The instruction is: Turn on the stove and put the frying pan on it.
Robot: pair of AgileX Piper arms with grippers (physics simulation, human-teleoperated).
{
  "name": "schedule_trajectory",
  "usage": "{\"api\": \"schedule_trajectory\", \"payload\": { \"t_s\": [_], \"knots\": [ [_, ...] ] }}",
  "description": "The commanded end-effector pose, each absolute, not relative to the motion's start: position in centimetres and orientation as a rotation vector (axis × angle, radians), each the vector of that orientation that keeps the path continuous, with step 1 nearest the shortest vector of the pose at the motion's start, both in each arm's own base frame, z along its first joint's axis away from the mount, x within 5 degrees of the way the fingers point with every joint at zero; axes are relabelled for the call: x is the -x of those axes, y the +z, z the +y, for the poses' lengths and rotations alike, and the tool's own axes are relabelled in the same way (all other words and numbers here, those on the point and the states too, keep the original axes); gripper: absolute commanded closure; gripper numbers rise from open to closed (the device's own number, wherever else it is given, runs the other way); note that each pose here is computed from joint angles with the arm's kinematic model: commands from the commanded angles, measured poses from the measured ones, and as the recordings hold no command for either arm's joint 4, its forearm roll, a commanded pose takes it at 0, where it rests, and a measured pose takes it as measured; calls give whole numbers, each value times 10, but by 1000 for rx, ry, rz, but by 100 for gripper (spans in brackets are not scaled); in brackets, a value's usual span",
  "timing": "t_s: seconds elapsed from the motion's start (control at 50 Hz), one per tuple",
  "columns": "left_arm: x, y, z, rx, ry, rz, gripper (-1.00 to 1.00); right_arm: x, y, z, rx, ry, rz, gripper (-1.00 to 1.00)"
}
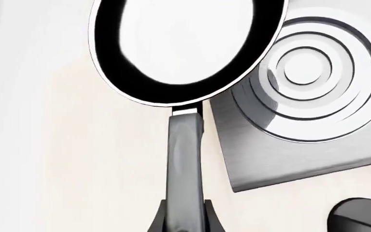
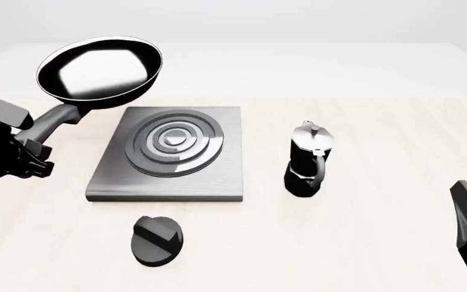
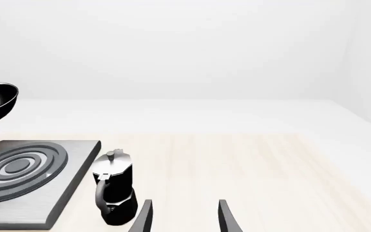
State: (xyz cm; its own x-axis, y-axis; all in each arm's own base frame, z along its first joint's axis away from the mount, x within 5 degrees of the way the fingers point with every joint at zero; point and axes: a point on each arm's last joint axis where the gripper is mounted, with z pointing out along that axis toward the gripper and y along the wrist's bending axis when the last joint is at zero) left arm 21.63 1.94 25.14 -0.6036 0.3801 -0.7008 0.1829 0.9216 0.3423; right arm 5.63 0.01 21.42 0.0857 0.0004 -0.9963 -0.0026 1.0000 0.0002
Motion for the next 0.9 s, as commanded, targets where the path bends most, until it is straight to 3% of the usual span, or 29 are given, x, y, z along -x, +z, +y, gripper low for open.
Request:
{"api": "schedule_trajectory", "payload": {
  "t_s": [0.02,0.9],
  "knots": [
    [-214,260,5,-418,235,2191,100,-56,214,0,2,2,1485,-100],
    [-196,260,-20,-558,157,2201,100,-56,214,0,2,2,1485,-100]
  ]
}}
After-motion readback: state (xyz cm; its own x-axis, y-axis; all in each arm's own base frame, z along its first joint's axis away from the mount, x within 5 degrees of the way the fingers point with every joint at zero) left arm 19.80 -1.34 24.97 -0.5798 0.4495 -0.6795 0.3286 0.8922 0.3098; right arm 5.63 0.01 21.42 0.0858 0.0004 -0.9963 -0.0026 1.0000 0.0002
